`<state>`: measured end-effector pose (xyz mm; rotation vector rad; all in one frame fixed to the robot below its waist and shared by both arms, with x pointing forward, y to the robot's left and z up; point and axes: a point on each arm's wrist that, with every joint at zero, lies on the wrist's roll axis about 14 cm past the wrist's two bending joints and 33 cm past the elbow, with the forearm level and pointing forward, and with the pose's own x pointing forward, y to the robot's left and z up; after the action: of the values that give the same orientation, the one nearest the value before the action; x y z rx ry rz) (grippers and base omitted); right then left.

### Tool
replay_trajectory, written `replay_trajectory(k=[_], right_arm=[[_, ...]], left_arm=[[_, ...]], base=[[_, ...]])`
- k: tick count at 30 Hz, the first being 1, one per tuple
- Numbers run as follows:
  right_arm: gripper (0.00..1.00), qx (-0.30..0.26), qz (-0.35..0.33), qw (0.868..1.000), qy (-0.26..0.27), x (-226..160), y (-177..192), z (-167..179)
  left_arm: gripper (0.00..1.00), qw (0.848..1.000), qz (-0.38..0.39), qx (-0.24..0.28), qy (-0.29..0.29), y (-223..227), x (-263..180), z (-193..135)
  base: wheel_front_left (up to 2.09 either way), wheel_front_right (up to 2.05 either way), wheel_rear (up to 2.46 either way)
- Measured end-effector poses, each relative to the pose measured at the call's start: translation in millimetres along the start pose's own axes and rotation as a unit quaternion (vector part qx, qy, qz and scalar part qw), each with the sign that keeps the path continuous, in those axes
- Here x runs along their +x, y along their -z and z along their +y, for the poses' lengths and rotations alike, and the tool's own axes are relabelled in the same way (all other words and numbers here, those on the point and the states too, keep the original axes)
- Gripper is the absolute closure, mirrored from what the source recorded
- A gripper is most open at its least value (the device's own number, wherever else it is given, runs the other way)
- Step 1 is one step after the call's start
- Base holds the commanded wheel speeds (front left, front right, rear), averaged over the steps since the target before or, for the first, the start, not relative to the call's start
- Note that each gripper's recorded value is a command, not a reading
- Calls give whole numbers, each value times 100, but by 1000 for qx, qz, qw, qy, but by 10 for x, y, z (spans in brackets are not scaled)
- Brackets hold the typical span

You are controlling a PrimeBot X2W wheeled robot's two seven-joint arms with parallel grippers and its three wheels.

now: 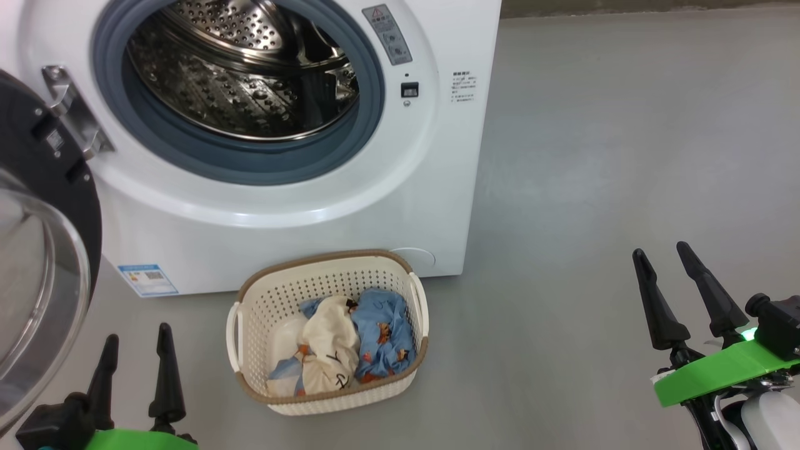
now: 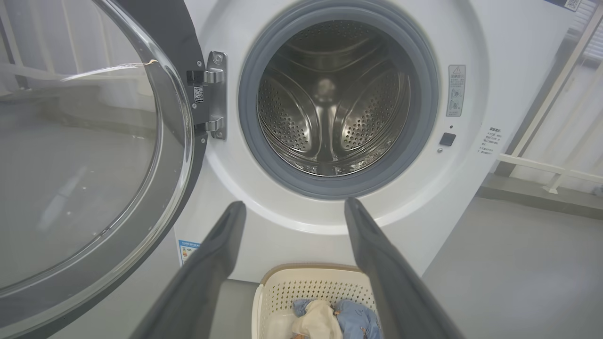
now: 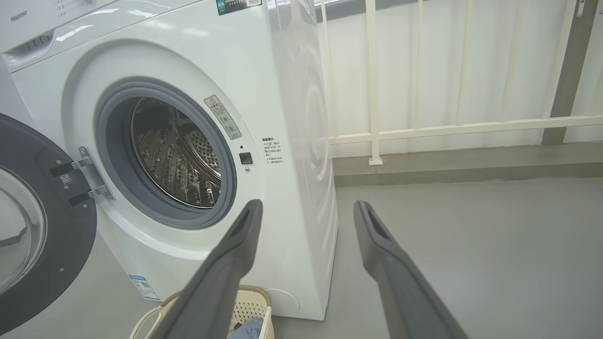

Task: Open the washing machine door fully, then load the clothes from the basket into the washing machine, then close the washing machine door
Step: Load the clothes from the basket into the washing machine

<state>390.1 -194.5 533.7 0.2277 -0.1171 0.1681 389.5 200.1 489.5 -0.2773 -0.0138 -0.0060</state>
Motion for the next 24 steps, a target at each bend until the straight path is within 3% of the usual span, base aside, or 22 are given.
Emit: replay_trajectory(k=[11,24], right_arm=[[0,1,3,1000,-1,20,24,2],[0,1,3,1000,-2,24,24,15]], left_arm=[[0,1000,-2,1,-4,-5,9,34],[0,1000,-5,-5,-5,-10,3,20]], base=[[121,-121,0],[11,-11,0]])
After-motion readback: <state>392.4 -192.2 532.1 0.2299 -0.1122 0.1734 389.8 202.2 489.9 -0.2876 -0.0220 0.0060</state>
